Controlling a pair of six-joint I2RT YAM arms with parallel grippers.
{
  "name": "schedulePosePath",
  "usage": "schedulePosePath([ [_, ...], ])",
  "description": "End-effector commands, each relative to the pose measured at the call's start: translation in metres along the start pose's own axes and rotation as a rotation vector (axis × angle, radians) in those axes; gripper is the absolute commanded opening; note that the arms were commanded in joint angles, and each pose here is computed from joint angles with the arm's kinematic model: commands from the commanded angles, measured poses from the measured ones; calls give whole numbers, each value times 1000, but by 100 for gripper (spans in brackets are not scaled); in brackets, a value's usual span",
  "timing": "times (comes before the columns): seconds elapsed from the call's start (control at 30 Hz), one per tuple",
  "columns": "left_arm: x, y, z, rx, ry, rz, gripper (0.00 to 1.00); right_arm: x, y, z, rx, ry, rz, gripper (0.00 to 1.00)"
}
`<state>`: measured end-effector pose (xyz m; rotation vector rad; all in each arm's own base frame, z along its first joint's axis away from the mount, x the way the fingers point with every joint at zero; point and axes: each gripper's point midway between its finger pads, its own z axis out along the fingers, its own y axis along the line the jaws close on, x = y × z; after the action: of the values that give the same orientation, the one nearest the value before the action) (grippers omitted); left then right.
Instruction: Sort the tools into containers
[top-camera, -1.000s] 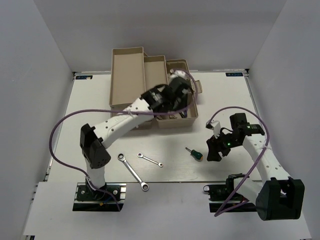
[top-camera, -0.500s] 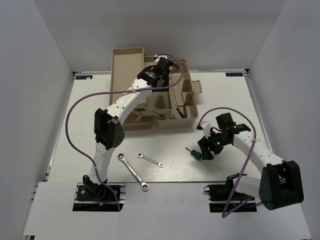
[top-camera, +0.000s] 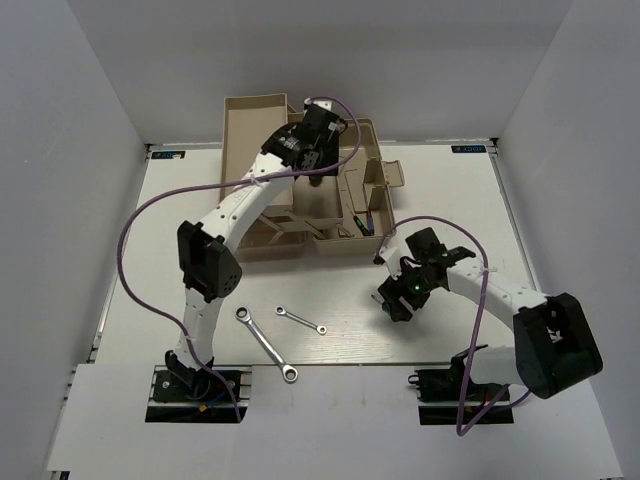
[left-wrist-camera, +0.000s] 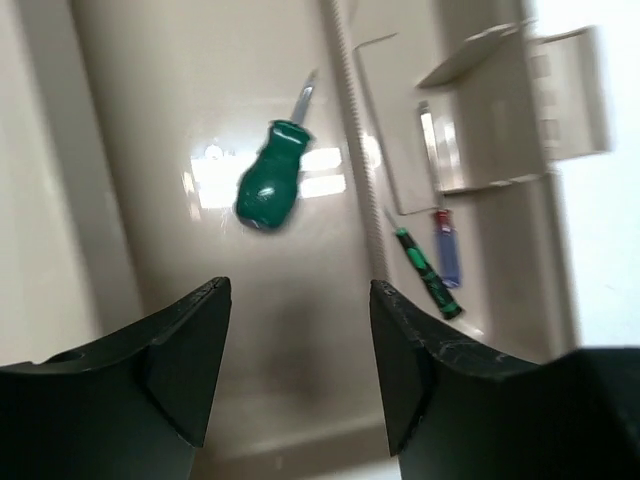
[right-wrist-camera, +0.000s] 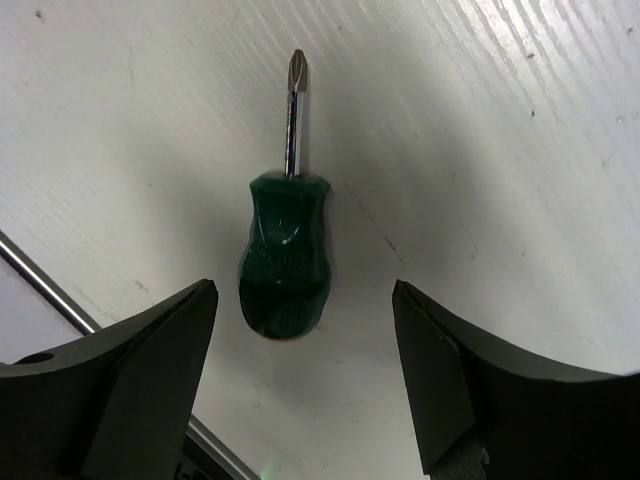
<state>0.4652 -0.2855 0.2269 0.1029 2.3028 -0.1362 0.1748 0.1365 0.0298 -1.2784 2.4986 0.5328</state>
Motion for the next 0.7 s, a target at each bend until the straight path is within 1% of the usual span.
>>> schedulePosePath([
  [0.0,-70,-4,-102,137,-221,-25,68,-7,-3,9,36,-5,-15,77],
  [0.03,-75,0,-127,148,-257,-34,68,-7,-4,11,46,-4,-16,74],
  [0.07,-64,10,-133,123,-231,-24,68,-7,-2,13,49,6,-36,73],
  [0.13,-56,26,-153,100,-234,-39,67,-6,-4,17,66,15,-43,68],
  [0.17,-57,40,-186,106,-272,-69,65,-7,-4,18,68,18,-51,62],
  [0.2,-29,50,-181,82,-210,-58,61,-6,-2,20,65,26,-56,57],
  [0.23,-17,60,-189,64,-201,-73,54,-6,-1,21,60,34,-65,52],
  [0.27,-7,67,-197,66,-196,-109,35,-5,1,20,54,39,-74,40],
  [0.3,23,84,-210,52,-161,-121,29,-5,2,19,51,40,-81,34],
  [0.33,38,91,-216,46,-143,-146,25,-9,3,16,42,34,-89,28],
  [0.37,54,95,-220,50,-116,-193,23,-4,6,12,27,62,-101,20],
  [0.4,87,109,-225,31,-59,-207,23,-17,7,2,27,23,-120,6],
  [0.43,104,115,-226,17,-31,-229,23,-16,11,-3,11,33,-121,0],
  [0.47,137,121,-217,-12,43,-269,31,-14,22,-10,-48,40,-141,0],
  [0.5,154,126,-226,0,65,-304,38,-30,29,-33,-53,-4,-160,0],
  [0.53,170,128,-217,-27,105,-323,43,-43,28,-43,-33,-49,-185,0],
  [0.57,197,135,-216,-34,149,-343,49,-51,41,-57,-74,-95,-202,0],
  [0.6,208,136,-214,-49,161,-399,56,-81,43,-83,-50,-175,-242,0],
  [0.63,222,138,-213,-55,195,-414,59,-92,46,-97,-41,-219,-255,0],
  [0.67,245,141,-207,-75,250,-415,59,-103,48,-107,-42,-248,-256,0],
])
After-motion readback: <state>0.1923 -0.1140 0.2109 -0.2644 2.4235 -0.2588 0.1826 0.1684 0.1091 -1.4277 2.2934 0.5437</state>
